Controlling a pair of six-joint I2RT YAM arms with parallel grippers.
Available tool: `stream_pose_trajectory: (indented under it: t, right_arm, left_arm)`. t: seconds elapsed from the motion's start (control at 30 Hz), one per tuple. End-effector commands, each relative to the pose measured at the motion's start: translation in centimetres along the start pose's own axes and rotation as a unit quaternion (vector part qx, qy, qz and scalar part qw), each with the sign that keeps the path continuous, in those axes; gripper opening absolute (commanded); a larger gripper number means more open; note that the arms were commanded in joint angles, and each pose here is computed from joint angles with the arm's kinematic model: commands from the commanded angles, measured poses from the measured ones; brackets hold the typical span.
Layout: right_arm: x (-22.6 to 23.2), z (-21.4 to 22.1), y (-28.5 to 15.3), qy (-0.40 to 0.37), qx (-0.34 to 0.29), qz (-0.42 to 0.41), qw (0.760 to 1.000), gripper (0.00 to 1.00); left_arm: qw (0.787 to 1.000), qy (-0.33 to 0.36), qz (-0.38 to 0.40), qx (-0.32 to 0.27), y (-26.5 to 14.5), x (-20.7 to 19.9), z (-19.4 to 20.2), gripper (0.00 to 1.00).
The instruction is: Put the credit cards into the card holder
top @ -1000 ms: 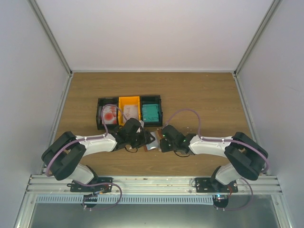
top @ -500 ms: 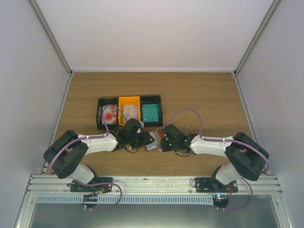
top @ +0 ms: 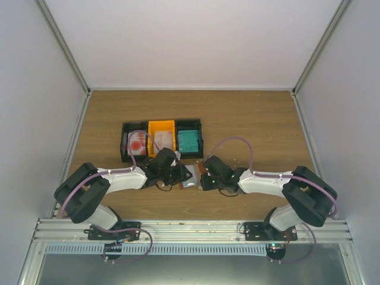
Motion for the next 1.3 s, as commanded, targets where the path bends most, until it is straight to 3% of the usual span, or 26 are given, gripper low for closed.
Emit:
stream_pose_trajectory:
  t: [0.0,0.43,0.9,1.27]
  right_arm:
    - [-1.6,2.6,0.5,0.006,0.067,0.032,0.997,0.14]
    - [-1.5,2.0,-0.7,0.021,0.035,0.000,0.999,0.16]
    - [-3.9,0.8,-6.2,0.099,-0.119,-0.079,0.985,0.26]
    - [-5.5,0.7,-9.2,0.144,-0.164,0.023,0.976,0.31]
  left_arm:
    - [0.998,0.032,0.041,-0.030,-0.7,-1.8,-1.1,0.41]
    - [0.987,0.089,0.133,-0.003,-0.3,-4.2,-1.5,0.42]
    - [0.975,0.103,0.186,0.057,2.8,-5.7,-2.3,0.48]
    - [0.970,0.112,0.199,0.081,4.9,-7.5,-2.3,0.51]
Point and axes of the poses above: each gripper's point midway between its finger pads, its own y axis out along the fingers, its own x axis along the line the jaws close on, z = x × y, the point moved 10 cm from there along -y, back along the fingers, and after that the axes turned 1 degree about -y, right-handed, at the moved point
